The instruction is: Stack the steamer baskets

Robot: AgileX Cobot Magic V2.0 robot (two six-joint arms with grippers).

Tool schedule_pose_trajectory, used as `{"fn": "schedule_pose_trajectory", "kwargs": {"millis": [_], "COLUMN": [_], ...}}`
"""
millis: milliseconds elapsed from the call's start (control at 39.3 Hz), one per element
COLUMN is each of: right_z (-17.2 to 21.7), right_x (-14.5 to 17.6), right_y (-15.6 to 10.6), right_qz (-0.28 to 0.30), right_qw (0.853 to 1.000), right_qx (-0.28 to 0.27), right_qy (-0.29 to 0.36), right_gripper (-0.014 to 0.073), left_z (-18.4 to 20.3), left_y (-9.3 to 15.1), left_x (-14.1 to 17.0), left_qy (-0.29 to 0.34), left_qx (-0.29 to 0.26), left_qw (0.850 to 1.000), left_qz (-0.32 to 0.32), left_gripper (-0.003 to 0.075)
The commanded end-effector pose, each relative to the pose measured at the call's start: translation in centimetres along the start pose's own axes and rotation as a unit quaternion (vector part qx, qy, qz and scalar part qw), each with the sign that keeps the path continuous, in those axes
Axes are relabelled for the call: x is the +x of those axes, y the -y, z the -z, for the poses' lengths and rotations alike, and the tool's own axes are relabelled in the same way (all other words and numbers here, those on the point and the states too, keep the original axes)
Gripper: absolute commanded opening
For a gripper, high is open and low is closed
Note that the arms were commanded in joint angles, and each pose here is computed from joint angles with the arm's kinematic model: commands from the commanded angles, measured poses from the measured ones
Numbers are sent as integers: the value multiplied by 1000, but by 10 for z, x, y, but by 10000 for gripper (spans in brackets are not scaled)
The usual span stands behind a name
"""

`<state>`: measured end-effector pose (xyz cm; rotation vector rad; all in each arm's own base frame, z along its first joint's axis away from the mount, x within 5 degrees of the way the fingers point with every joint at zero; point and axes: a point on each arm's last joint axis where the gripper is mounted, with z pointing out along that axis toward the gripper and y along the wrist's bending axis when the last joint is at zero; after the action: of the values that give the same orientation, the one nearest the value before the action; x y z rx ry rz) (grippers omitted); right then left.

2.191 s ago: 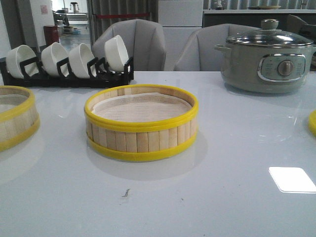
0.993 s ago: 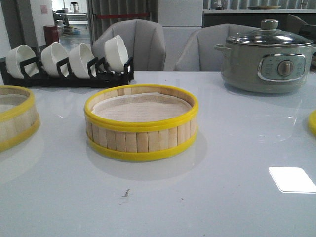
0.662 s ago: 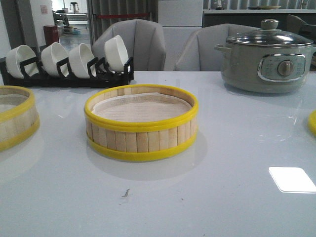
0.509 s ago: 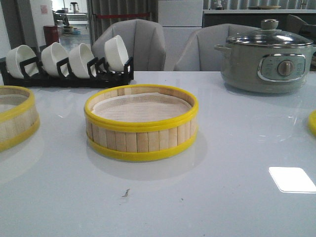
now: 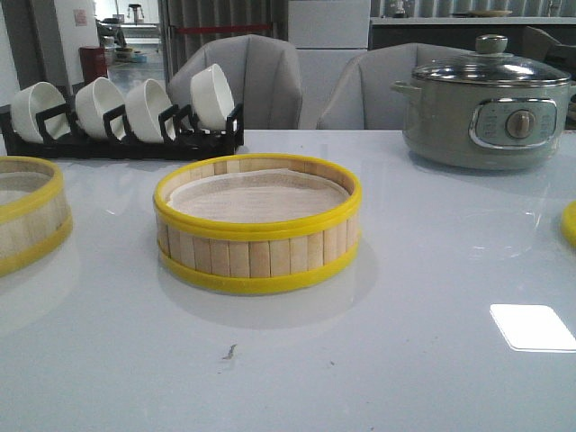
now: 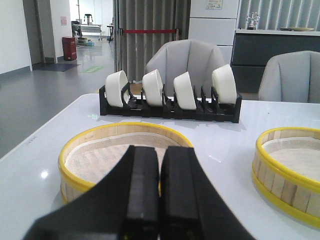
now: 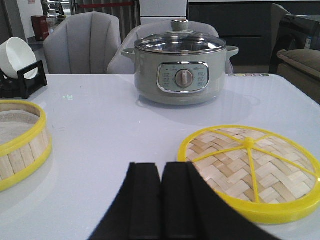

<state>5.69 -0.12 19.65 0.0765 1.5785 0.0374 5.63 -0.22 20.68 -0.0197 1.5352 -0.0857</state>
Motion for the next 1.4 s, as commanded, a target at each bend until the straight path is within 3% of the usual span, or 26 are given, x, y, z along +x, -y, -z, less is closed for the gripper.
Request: {"fn": "schedule_pose_trajectory", "kwargs": {"millis": [0,586,764,993,1146,1376], "right_z": [3,3,3,3,3,3], "right_x": [-14,-14,-14,-14,-14,-14], "right_y": [0,0,0,0,0,0], "right_qz": [5,5,5,5,5,5], "right_qw": [998,998,998,998,998,998], "right_qx": [4,4,4,4,4,4], "right_qy": [63,63,63,63,63,63], "right_gripper": [69,69,69,69,69,69], "left_z": [1,2,-3,-43,-80,-118], "left_y": [1,1,3,7,10,11], "left_x": [-7,-8,-47,-119,-167,-177], "left_qy": [44,8,-2,-125,-175,-211], "left_qx": [6,1,-1,-18,-25,-24], "left_qw": [999,1000,1000,992,984,977], "left_qz": [6,19,18,17,13,3], "left_gripper": [85,85,85,85,85,85]}}
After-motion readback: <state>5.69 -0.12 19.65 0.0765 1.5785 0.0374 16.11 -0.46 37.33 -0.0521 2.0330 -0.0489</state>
